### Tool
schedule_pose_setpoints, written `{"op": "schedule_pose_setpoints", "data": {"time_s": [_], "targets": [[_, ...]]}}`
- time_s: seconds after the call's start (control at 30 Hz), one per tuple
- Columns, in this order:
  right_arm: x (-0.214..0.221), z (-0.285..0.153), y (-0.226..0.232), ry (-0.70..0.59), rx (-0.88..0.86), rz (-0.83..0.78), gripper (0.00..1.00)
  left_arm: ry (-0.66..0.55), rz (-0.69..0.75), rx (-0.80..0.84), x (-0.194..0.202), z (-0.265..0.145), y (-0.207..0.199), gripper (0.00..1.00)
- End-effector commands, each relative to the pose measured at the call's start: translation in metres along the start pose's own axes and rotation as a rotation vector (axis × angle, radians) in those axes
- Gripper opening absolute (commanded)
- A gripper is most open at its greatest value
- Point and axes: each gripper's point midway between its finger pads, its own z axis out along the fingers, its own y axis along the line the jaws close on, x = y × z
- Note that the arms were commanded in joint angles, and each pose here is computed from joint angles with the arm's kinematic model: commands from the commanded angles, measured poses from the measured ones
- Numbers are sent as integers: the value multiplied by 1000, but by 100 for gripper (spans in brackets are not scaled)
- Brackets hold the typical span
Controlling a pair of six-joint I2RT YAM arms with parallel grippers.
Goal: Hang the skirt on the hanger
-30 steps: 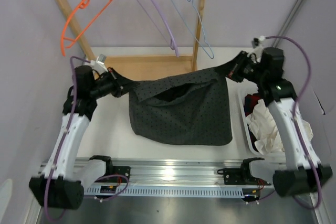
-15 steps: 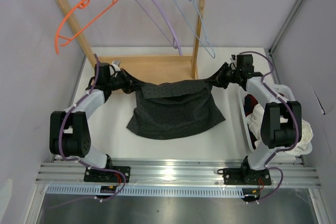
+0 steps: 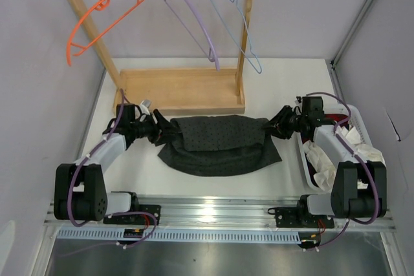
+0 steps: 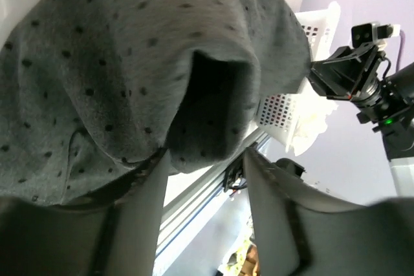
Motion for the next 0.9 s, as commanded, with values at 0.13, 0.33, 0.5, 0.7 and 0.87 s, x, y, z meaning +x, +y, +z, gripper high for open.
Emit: {"op": "schedule_pose_setpoints", "data": {"time_s": [0.13, 0.33, 0.5, 0.7, 0.87], "targets": [[0, -1, -11, -32, 70, -84, 61, -38, 200, 16, 2, -13, -5, 71], [-12, -18, 6, -114, 90, -124, 67, -89, 326, 129, -2, -31, -47, 71], [-30, -54, 41, -237, 69, -187, 65, -244, 440, 207, -26, -61, -108, 71], [-58, -92, 96, -431, -58, -267, 64, -560, 546, 327, -60, -106, -200, 73], [-86, -128, 161, -604, -150, -457, 63, -621, 587, 269, -59, -100, -230, 72]]}}
